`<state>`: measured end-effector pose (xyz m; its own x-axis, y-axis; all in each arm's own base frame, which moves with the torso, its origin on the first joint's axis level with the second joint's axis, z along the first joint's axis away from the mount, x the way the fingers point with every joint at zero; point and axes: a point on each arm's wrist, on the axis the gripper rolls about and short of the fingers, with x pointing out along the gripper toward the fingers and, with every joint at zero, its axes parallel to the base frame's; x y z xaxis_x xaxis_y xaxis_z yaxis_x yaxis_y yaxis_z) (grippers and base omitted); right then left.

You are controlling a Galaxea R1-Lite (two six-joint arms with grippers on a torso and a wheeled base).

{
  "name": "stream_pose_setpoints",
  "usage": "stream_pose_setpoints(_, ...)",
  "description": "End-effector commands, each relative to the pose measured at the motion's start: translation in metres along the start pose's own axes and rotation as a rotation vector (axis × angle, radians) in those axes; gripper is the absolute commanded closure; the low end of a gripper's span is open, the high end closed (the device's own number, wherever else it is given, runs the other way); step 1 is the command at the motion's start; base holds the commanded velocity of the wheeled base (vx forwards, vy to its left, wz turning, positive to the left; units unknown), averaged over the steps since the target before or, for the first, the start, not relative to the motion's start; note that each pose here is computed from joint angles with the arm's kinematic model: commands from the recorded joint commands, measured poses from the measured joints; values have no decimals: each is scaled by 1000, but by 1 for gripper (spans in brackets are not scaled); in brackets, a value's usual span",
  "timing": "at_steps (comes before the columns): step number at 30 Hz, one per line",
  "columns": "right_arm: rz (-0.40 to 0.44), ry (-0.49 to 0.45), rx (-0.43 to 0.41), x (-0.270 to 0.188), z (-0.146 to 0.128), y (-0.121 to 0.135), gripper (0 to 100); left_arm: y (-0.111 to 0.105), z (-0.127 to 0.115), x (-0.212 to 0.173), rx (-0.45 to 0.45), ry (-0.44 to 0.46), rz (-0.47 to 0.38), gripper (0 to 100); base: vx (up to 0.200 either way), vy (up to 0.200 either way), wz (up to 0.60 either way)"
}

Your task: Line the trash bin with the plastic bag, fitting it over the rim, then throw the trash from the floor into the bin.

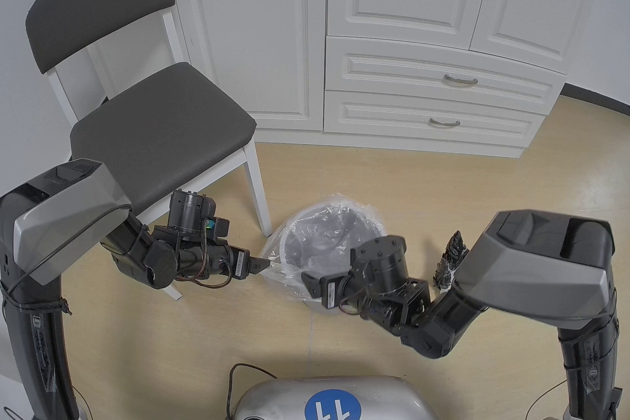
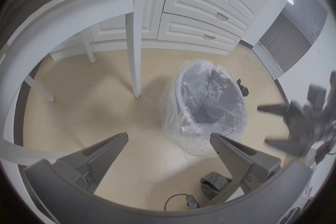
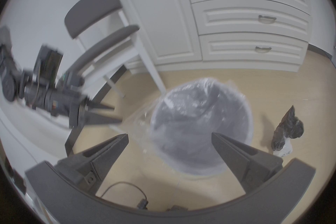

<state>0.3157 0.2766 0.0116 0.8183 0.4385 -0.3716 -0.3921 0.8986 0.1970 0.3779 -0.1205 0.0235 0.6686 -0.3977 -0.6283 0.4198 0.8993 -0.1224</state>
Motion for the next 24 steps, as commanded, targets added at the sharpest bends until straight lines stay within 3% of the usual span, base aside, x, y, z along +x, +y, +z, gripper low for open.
stream_pose_setpoints(1, 18, 102, -50, 4, -41, 5, 0, 2, 2, -1, -3, -16, 5, 0, 0, 0, 0)
stream_pose_setpoints(9, 21, 105, -44, 10, -52, 5, 0, 3, 4, -3, -3, -25, 7, 0, 0, 0, 0)
stream_pose_setpoints(16, 32, -8, -13, 21, -46, 3, 0, 3, 6, -4, -4, -33, 8, 0, 0, 0, 0)
stream_pose_setpoints(24, 32, -101, 23, 24, -20, -5, 0, 4, 6, -4, -3, -35, 9, 0, 0, 0, 0)
